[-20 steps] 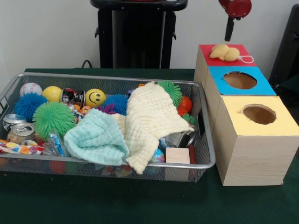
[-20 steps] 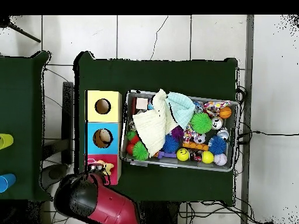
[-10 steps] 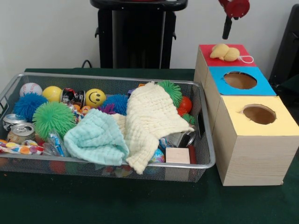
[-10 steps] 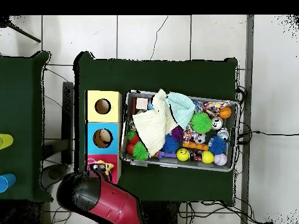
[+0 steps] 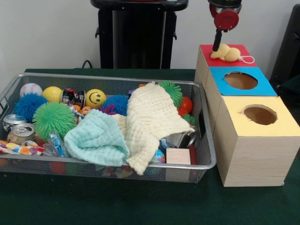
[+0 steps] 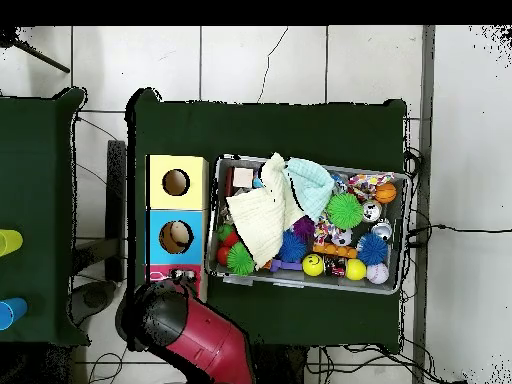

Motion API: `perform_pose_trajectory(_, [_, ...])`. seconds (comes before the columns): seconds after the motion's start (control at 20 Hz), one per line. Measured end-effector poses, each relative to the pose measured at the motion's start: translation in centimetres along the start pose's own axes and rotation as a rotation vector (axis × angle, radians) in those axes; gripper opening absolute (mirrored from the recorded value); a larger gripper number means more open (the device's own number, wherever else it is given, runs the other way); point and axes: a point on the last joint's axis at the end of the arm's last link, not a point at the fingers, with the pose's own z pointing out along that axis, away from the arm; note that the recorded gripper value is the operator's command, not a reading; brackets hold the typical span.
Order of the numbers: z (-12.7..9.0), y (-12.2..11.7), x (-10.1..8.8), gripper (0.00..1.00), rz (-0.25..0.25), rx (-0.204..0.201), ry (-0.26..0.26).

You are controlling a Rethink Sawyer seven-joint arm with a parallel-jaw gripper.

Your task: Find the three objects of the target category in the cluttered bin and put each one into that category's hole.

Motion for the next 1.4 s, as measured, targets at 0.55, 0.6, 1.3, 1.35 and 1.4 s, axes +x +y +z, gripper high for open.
perform_pose_trajectory(0.55, [0.8, -0.4, 1.9, 0.00, -0.006, -0.009, -0.008])
perform_pose_trajectory(0.6, [0.8, -0.5, 2.2, 0.00, -0.013, -0.010, -0.010])
perform_pose_trajectory(1.3, [0.0, 0.2, 2.6, 0.00, -0.016, -0.039, -0.027])
perform_pose_trajectory(1.35, [0.2, 0.4, 2.5, 0.00, -0.001, -0.043, -0.020])
perform_pose_trajectory(1.4, [0.4, 0.7, 2.4, 0.00, 0.014, -0.046, -0.014])
